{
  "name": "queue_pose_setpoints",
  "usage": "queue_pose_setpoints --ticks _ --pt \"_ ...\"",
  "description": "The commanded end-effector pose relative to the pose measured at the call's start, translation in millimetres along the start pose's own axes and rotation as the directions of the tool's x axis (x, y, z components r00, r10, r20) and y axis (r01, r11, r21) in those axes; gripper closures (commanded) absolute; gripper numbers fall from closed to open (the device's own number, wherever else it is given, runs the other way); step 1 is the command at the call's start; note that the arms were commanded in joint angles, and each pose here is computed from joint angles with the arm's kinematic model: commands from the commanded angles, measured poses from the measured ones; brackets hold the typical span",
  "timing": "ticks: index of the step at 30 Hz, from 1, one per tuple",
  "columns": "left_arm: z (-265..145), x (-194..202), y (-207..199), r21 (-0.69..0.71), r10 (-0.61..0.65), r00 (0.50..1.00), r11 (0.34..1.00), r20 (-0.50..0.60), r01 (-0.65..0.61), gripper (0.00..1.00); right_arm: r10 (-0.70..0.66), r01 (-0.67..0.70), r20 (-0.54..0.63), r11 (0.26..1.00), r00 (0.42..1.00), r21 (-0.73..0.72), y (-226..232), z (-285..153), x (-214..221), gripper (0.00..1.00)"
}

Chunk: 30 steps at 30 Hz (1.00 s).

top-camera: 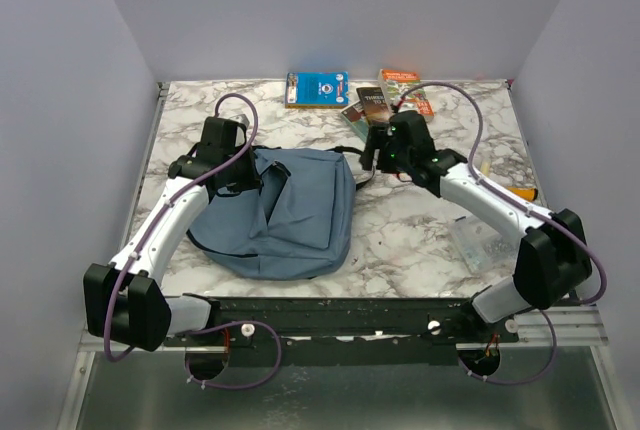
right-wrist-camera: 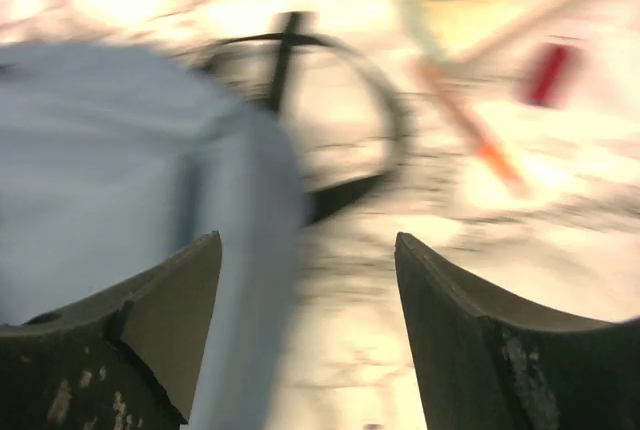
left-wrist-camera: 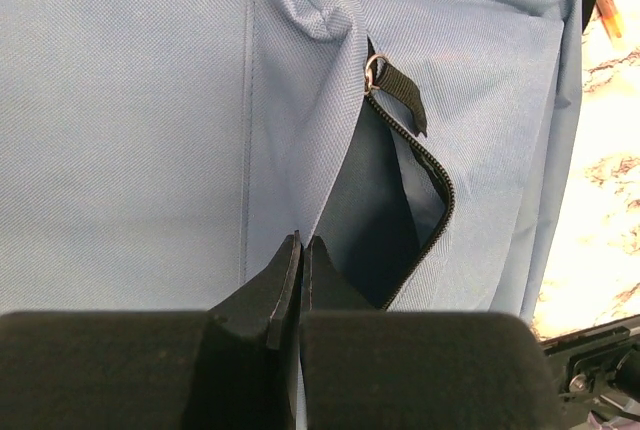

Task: Pack the student bag
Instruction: Pick up the stationery from the center of the board.

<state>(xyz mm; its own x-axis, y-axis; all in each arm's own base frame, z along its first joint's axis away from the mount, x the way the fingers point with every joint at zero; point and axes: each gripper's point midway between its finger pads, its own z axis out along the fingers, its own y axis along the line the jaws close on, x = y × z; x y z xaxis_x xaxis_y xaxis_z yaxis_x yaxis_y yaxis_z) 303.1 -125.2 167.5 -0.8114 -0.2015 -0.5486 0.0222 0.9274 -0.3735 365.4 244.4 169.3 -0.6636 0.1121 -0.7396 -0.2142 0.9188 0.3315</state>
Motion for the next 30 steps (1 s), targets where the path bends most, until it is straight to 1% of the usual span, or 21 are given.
queue_pose_setpoints --ticks 1,3,5,6,7,9,10,14,17,19,23,26,27,30 --pt "0 -9 -14 0.072 0.007 1.000 0.997 0.030 -0.009 1.00 -0.009 0.011 -0.007 0.891 1.000 0.454 -133 -15 14 0.23" --pt "0 -9 -15 0.074 0.007 1.000 0.997 0.028 -0.009 1.00 0.031 -0.022 -0.007 0.843 1.000 0.537 -167 -20 16 0.19" --pt "0 -8 -16 0.081 0.006 1.000 0.997 0.025 -0.008 1.00 0.066 -0.058 0.007 0.819 0.998 0.571 -191 -20 14 0.12" --pt "0 -8 -16 0.084 0.005 1.000 0.996 0.023 -0.007 1.00 0.092 -0.083 0.014 0.812 0.996 0.577 -202 -19 15 0.07" --pt "0 -8 -17 0.088 0.005 1.000 0.996 0.019 -0.006 1.00 0.131 -0.121 0.023 0.820 0.991 0.559 -209 -16 14 0.05" --pt "0 -7 -18 0.093 0.003 1.000 0.996 0.017 -0.005 1.00 0.231 -0.217 0.037 0.827 0.972 0.518 -226 -10 15 0.05" --pt "0 -7 -18 0.093 0.003 1.000 0.996 0.016 -0.005 1.00 0.255 -0.238 0.038 0.826 0.966 0.510 -232 -7 17 0.05" --pt "0 -6 -19 0.099 0.004 1.000 0.995 0.015 -0.006 1.00 0.239 -0.199 0.002 0.803 0.971 0.561 -250 2 24 0.03" --pt "-1 -6 -20 0.106 0.001 1.000 0.994 0.013 -0.002 1.00 0.220 -0.147 -0.041 0.770 0.975 0.621 -268 6 35 0.02" --pt "-1 -6 -21 0.108 0.001 1.000 0.994 0.013 -0.003 1.00 0.203 -0.110 -0.078 0.772 0.976 0.626 -274 13 41 0.02" --pt "1 -5 -21 0.110 0.000 1.000 0.994 0.005 0.000 1.00 0.198 -0.077 -0.131 0.784 0.971 0.616 -278 22 52 0.03" --pt "1 -4 -20 0.109 0.001 1.000 0.994 0.003 -0.001 1.00 0.208 -0.071 -0.155 0.786 0.966 0.614 -278 24 60 0.07" --pt "1 -5 -20 0.108 0.001 1.000 0.994 0.006 -0.002 1.00 0.212 -0.070 -0.159 0.785 0.964 0.616 -279 24 62 0.11" --pt "1 -5 -19 0.104 0.003 1.000 0.995 0.008 -0.003 1.00 0.231 -0.077 -0.179 0.790 0.956 0.608 -276 22 70 0.25"
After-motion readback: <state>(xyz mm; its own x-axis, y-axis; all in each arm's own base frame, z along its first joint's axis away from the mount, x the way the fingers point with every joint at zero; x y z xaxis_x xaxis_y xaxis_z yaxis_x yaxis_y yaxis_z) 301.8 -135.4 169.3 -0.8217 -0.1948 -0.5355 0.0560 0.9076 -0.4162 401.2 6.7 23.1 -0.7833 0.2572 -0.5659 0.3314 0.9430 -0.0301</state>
